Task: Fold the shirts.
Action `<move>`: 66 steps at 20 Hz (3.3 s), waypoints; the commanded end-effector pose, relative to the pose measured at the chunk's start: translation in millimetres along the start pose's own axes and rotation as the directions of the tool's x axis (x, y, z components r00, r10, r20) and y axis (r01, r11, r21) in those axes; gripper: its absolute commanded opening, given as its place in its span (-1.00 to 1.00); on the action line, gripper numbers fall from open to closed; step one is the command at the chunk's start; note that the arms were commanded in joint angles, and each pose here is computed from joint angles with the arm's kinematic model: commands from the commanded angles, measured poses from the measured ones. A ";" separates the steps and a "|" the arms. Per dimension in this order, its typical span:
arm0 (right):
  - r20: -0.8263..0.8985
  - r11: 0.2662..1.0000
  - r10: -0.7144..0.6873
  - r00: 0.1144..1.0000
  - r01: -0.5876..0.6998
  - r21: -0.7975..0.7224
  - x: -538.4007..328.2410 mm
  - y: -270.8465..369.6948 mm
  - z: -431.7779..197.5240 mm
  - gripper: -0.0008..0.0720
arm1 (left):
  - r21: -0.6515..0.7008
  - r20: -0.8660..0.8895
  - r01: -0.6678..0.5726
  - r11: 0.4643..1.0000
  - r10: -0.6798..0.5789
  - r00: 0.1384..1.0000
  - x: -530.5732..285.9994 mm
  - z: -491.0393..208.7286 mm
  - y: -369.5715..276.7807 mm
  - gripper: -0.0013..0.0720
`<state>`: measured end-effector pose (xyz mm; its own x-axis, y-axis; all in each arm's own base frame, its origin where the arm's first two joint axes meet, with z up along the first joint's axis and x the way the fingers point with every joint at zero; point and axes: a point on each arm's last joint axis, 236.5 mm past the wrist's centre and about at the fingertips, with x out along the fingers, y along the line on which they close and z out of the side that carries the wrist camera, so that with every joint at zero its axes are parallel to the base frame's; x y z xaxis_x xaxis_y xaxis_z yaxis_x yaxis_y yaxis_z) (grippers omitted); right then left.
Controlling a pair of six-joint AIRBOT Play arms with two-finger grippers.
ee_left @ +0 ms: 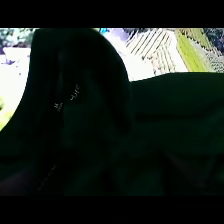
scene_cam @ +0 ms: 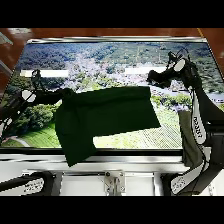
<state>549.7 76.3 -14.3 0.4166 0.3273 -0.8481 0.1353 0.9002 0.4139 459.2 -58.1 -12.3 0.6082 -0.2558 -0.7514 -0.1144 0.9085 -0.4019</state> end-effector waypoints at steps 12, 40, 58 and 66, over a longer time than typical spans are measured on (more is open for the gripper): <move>-0.489 0.984 0.087 0.868 0.002 0.178 -112.5 -97.6 -126.3 0.48 | -0.352 -0.474 0.042 0.935 -0.217 0.853 -94.2 -177.4 93.1 0.87; -0.519 0.954 0.098 0.849 0.069 0.293 -28.4 -118.3 -195.7 0.91 | -0.298 -0.431 0.177 0.938 -0.297 0.852 -52.6 -190.7 54.9 -0.87; -0.291 0.993 0.031 0.956 -0.062 -0.098 -100.0 -21.1 -123.2 -0.80 | 0.074 -0.043 0.265 0.961 -0.262 0.964 -146.9 -8.9 -1.4 -0.88; 0.789 0.878 0.375 0.486 0.086 -0.470 -555.6 170.4 -18.2 -0.80 | 0.499 0.839 -0.150 0.853 -0.432 0.331 -596.1 126.7 -200.2 -0.88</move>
<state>408.3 57.5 361.6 0.8411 0.3415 -0.4195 -0.2648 0.9362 0.2313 325.4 -23.6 437.2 0.9619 -0.2711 -0.0340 0.2650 0.9560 -0.1256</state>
